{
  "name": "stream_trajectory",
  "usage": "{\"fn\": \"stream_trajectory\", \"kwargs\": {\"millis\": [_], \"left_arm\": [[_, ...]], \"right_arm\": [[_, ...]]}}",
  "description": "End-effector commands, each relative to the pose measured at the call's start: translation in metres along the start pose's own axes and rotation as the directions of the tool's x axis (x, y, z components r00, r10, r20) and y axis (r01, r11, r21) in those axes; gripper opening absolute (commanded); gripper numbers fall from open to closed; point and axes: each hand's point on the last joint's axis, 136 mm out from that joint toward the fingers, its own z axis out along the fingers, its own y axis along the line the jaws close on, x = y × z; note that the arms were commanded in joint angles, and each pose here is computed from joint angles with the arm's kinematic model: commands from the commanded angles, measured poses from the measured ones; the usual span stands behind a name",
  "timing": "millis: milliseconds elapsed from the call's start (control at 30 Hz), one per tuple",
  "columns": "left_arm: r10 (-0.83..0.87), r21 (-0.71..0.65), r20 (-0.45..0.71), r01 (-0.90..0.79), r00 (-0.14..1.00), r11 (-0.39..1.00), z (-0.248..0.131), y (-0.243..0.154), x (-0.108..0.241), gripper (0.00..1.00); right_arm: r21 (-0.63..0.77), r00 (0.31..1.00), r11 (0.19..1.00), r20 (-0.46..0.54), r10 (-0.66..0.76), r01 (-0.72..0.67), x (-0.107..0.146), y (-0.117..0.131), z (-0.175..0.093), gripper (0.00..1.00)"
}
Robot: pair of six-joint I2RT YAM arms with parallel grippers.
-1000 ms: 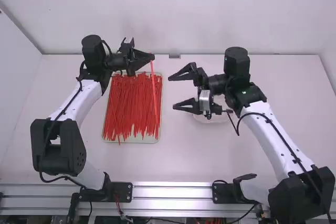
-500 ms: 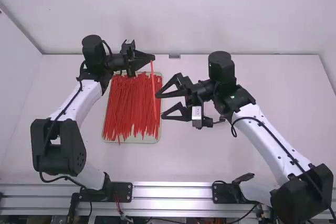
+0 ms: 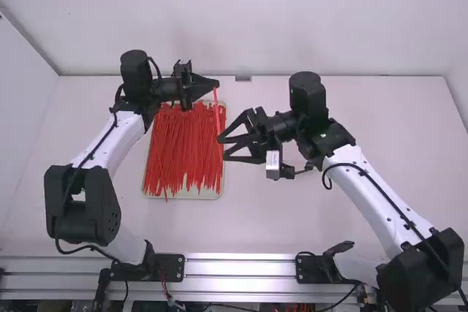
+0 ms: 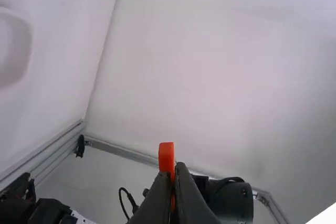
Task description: Fasten the cable tie
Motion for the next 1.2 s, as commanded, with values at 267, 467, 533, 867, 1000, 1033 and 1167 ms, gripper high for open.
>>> {"fn": "stream_trajectory", "kwargs": {"millis": [267,467,533,867,1000,1033,1167], "left_arm": [[0.062,0.004,-0.010,-0.062,0.998,0.998,0.0055,-0.0089,0.0056,0.02],[0.061,0.003,-0.010,-0.061,0.998,0.998,0.0058,-0.0086,0.0057,0.02],[0.061,0.004,-0.004,-0.061,0.998,0.998,0.0057,-0.0087,0.0047,0.02],[0.114,0.001,0.011,-0.114,0.993,0.994,0.0057,-0.0055,0.0018,0.02],[0.128,0.001,0.013,-0.128,0.992,0.992,0.0058,-0.0050,0.0014,0.02],[0.135,0.001,0.014,-0.135,0.991,0.991,0.0058,-0.0051,0.0013,0.02],[0.234,0.000,0.015,-0.234,0.972,0.972,0.0056,-0.0055,0.0011,0.02]], "right_arm": [[0.004,1.000,1.000,0.007,-0.030,0.030,-0.0037,-0.0116,-0.0002,0.50],[0.003,1.000,1.000,0.007,-0.029,0.029,-0.0036,-0.0115,-0.0002,0.27],[0.003,1.000,1.000,0.007,-0.029,0.029,-0.0036,-0.0115,-0.0002,0.10],[0.000,0.997,0.998,-0.017,0.069,-0.069,0.0004,-0.0102,-0.0002,0.00],[-0.001,0.991,0.992,-0.047,0.125,-0.125,0.0054,-0.0093,-0.0004,0.00],[-0.001,0.990,0.991,-0.046,0.133,-0.133,0.0053,-0.0093,-0.0004,0.00],[0.002,0.981,0.982,-0.042,0.191,-0.191,0.0046,-0.0095,-0.0004,0.00]]}}
